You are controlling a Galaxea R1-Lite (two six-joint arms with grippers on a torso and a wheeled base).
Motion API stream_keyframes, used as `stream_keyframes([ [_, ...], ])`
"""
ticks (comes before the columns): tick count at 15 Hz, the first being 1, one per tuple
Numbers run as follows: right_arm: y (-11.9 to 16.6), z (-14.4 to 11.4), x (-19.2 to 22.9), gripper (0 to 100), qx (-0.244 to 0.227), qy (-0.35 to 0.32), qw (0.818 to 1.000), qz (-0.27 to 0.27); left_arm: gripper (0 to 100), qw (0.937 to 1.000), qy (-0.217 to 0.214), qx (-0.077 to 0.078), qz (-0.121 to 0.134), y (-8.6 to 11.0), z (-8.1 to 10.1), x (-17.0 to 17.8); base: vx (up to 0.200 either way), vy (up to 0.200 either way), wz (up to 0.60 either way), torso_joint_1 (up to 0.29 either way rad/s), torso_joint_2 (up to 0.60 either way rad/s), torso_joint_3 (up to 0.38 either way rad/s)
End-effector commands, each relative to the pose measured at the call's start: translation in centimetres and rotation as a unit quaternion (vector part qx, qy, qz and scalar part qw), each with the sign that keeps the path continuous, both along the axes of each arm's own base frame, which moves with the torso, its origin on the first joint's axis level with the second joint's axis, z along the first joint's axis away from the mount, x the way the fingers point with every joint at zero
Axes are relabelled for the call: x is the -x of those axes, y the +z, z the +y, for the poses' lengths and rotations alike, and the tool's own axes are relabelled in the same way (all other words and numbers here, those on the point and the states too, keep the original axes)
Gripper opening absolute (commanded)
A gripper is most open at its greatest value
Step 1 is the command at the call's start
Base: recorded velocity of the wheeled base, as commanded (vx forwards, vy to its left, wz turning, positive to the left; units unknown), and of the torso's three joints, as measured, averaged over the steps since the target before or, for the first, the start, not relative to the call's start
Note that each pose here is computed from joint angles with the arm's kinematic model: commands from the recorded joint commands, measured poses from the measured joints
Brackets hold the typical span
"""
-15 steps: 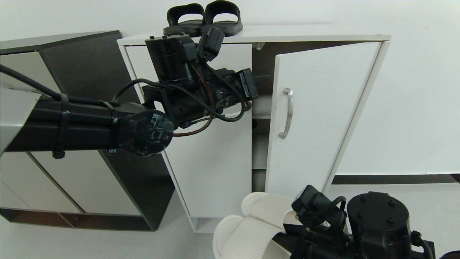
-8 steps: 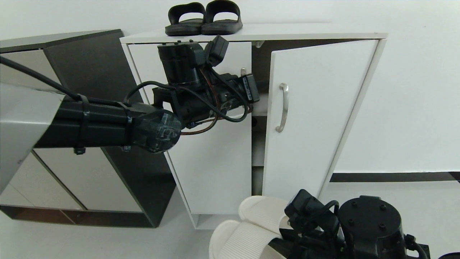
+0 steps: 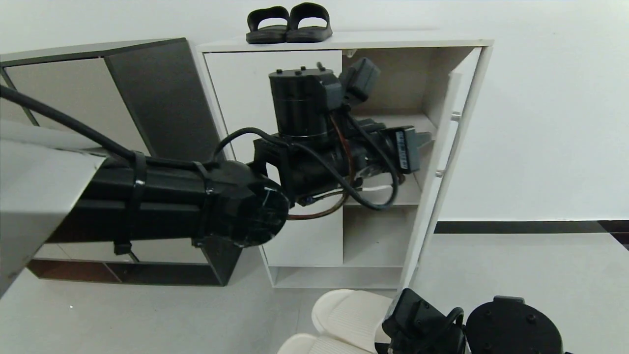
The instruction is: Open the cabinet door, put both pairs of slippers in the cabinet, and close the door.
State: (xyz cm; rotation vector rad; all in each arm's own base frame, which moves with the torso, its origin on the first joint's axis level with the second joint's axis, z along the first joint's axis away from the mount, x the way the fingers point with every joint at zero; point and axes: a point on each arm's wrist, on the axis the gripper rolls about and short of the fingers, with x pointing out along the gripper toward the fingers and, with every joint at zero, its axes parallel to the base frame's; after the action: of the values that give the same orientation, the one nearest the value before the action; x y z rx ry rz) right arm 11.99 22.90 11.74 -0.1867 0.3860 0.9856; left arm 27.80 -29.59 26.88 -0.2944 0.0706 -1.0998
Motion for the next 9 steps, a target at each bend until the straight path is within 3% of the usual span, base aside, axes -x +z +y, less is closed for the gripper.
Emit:
stream_keyframes([
  [1,0.1,0.0,-0.1,0,-0.002,-0.002,1.000,-0.001,0,0.9994,-0.036,-0.002,-0.002,-0.1,-2.0,2.2,-0.200,0.000,0.00,0.007,0.01,0.002],
  [2,0.1,0.0,-0.4,0,-0.003,-0.006,1.000,-0.001,0,0.9994,-0.035,0.001,-0.005,0.0,-1.9,2.2,-0.200,0.000,0.00,-0.002,0.00,0.002],
  [3,0.2,-0.1,-1.6,0,-0.010,-0.031,0.999,0.002,0,0.9998,-0.005,0.014,-0.016,0.6,-0.6,1.2,0.000,0.000,0.00,0.000,0.00,0.000],
  [4,0.5,-0.2,-3.0,0,-0.021,-0.058,0.998,0.003,0,0.9984,0.041,0.029,-0.027,1.7,1.4,0.4,0.000,0.000,0.00,0.000,0.00,0.000],
  [6,0.7,-0.6,-6.1,0,-0.033,-0.127,0.991,0.003,0,0.9885,0.138,0.045,-0.042,4.2,6.7,0.5,0.000,0.000,0.00,0.000,0.00,0.000],
  [7,0.8,-0.5,-7.3,0,-0.038,-0.164,0.986,-0.002,0,0.9809,0.182,0.045,-0.053,5.2,9.6,1.4,0.000,0.000,0.00,0.000,0.00,0.000],
  [9,1.6,0.3,-9.3,0,-0.067,-0.236,0.969,-0.011,0,0.9591,0.279,-0.003,-0.047,5.6,15.1,6.3,0.000,0.000,0.00,0.000,0.00,0.000],
])
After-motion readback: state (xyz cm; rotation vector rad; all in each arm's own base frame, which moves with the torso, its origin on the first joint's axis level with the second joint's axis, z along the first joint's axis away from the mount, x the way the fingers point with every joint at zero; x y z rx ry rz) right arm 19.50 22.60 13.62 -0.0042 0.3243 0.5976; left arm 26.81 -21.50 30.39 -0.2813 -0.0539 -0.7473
